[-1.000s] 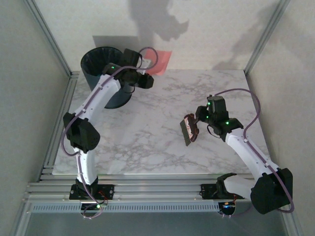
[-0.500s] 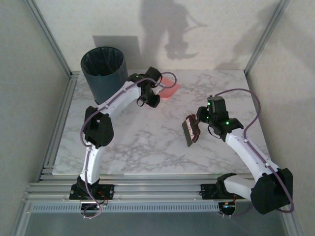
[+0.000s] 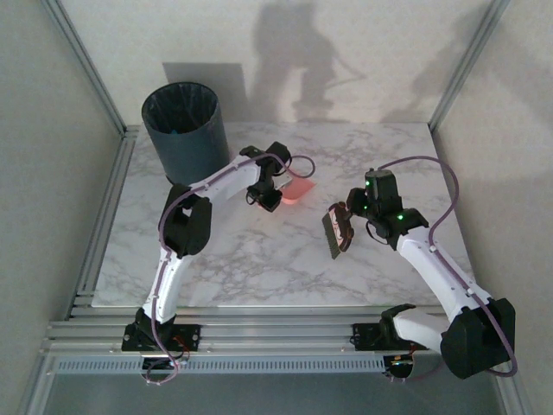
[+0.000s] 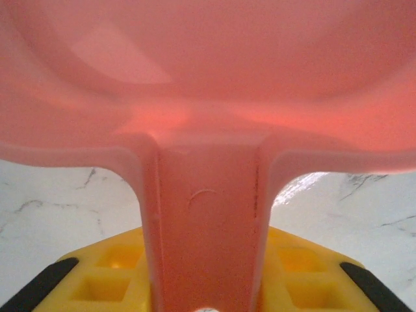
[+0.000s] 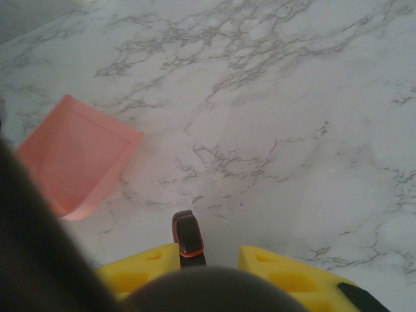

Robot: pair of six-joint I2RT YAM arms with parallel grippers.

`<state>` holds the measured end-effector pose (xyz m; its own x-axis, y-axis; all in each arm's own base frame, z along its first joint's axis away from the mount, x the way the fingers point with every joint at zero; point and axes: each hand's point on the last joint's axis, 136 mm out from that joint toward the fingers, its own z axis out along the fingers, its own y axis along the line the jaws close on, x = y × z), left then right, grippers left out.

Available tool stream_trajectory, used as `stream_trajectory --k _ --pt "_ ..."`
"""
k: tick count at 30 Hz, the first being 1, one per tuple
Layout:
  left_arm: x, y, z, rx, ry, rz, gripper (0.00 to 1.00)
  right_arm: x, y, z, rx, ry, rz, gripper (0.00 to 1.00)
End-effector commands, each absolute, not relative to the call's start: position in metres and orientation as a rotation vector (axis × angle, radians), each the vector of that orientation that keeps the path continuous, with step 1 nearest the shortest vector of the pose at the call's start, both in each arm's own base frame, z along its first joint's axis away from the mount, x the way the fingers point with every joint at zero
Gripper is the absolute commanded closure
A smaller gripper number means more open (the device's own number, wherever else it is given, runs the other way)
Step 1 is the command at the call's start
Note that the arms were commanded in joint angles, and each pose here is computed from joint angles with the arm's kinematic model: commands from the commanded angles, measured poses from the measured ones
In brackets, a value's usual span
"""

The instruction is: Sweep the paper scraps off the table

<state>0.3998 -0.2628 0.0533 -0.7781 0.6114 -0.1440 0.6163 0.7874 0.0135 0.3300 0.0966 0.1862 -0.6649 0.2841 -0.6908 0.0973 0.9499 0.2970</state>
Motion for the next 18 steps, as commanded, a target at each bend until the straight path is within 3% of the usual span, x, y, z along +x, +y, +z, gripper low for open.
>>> stream_trajectory --k 1,11,18 --pt "0.392 -0.262 0.037 1.034 2.863 -0.038 0.94 0.333 0.093 0.2 0.268 2.25 0.29 1.0" --pt "0.383 -0.258 0.017 1.065 2.895 -0.022 0.94 0.331 0.091 0.199 0.268 2.25 0.284 1.0" --pt "0.382 -0.259 0.018 1.069 2.883 -0.033 0.79 0.331 0.09 0.2 0.271 2.247 0.279 1.0"
